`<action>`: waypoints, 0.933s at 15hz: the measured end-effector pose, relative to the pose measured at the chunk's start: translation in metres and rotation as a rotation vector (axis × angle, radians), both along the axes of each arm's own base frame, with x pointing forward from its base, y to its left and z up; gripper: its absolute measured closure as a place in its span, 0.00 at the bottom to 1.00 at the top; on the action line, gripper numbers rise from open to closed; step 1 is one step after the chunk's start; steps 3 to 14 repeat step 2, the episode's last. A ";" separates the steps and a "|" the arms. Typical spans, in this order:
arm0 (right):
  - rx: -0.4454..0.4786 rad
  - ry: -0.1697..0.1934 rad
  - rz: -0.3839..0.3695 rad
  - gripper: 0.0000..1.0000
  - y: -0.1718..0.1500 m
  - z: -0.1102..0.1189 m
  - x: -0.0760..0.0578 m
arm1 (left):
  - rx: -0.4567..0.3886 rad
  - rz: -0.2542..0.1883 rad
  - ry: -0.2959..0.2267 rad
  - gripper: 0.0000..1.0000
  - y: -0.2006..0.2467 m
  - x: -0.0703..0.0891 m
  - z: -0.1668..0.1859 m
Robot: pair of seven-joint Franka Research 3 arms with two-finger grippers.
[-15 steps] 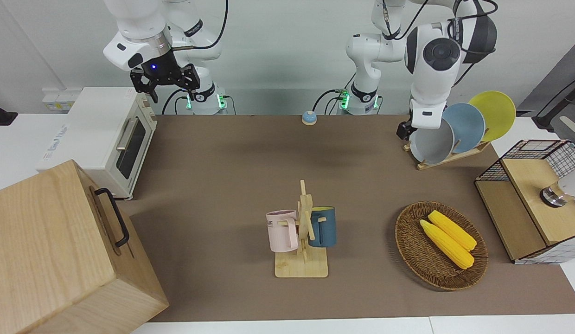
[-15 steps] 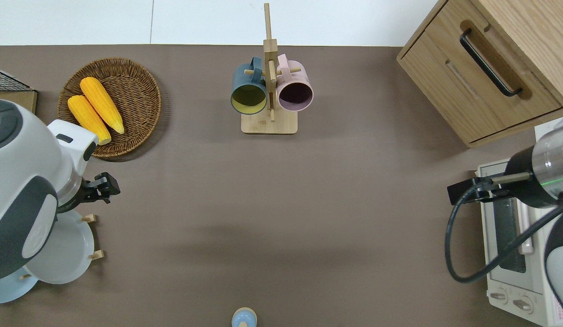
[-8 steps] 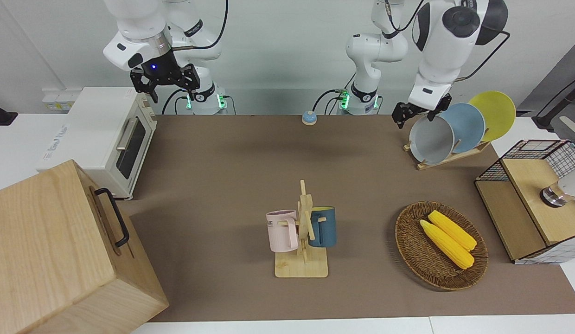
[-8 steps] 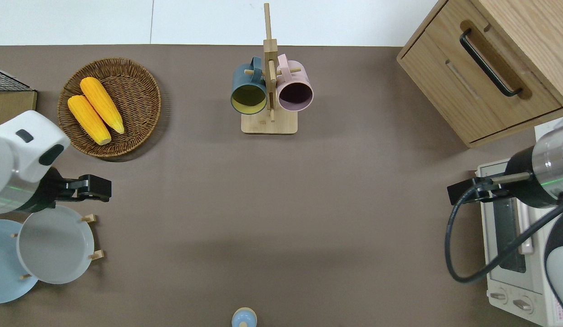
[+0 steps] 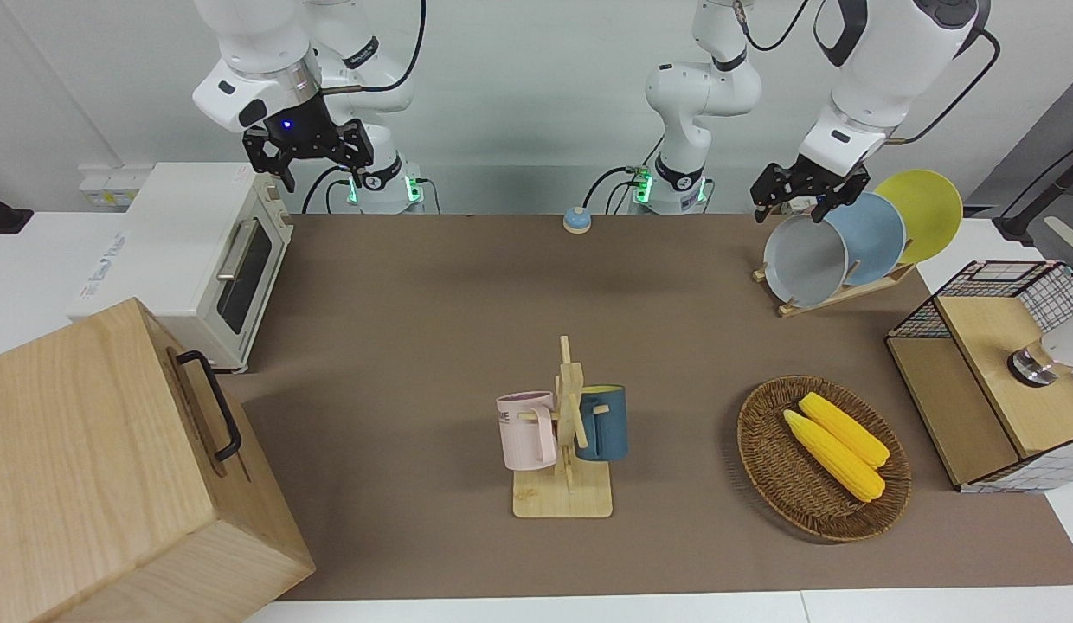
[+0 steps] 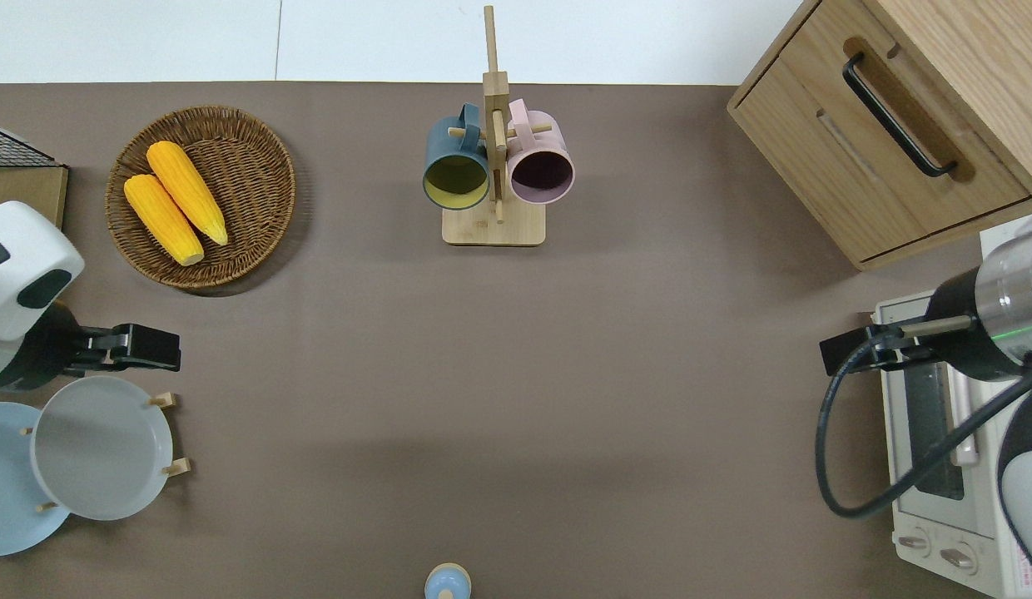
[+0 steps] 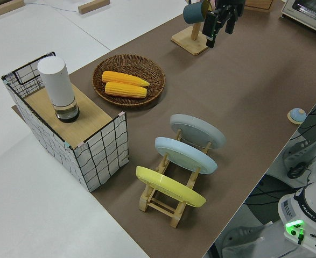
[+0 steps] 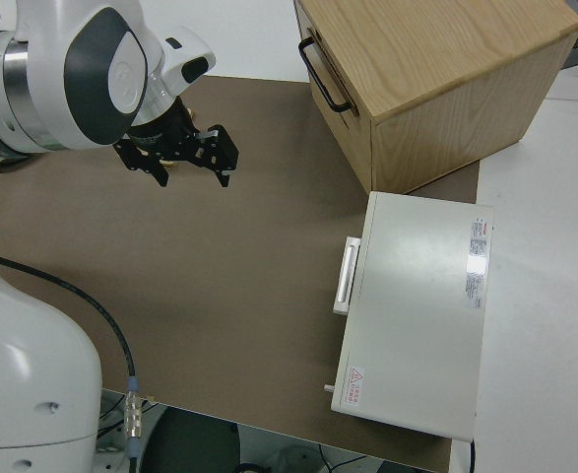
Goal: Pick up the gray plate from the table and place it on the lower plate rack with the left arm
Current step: 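Open the left gripper and withdraw it from the plate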
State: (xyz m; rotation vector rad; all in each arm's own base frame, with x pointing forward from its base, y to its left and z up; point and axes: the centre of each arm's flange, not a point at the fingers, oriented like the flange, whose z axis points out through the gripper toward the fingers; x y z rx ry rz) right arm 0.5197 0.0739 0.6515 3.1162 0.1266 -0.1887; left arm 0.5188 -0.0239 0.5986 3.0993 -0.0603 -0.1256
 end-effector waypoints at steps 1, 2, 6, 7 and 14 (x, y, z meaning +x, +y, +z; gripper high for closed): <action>0.000 0.000 0.000 0.01 0.000 0.000 0.000 | 0.006 0.013 0.001 0.00 0.000 0.000 0.000; 0.000 0.000 0.000 0.01 0.000 0.000 0.000 | 0.019 0.021 0.002 0.00 0.002 0.001 -0.001; 0.000 0.000 0.000 0.01 0.000 0.000 0.000 | 0.019 0.021 0.002 0.00 0.002 0.001 -0.001; 0.000 0.000 0.000 0.01 0.000 0.000 0.000 | 0.019 0.021 0.002 0.00 0.002 0.001 -0.001; 0.000 0.000 0.000 0.01 0.000 0.000 0.000 | 0.019 0.021 0.002 0.00 0.002 0.001 -0.001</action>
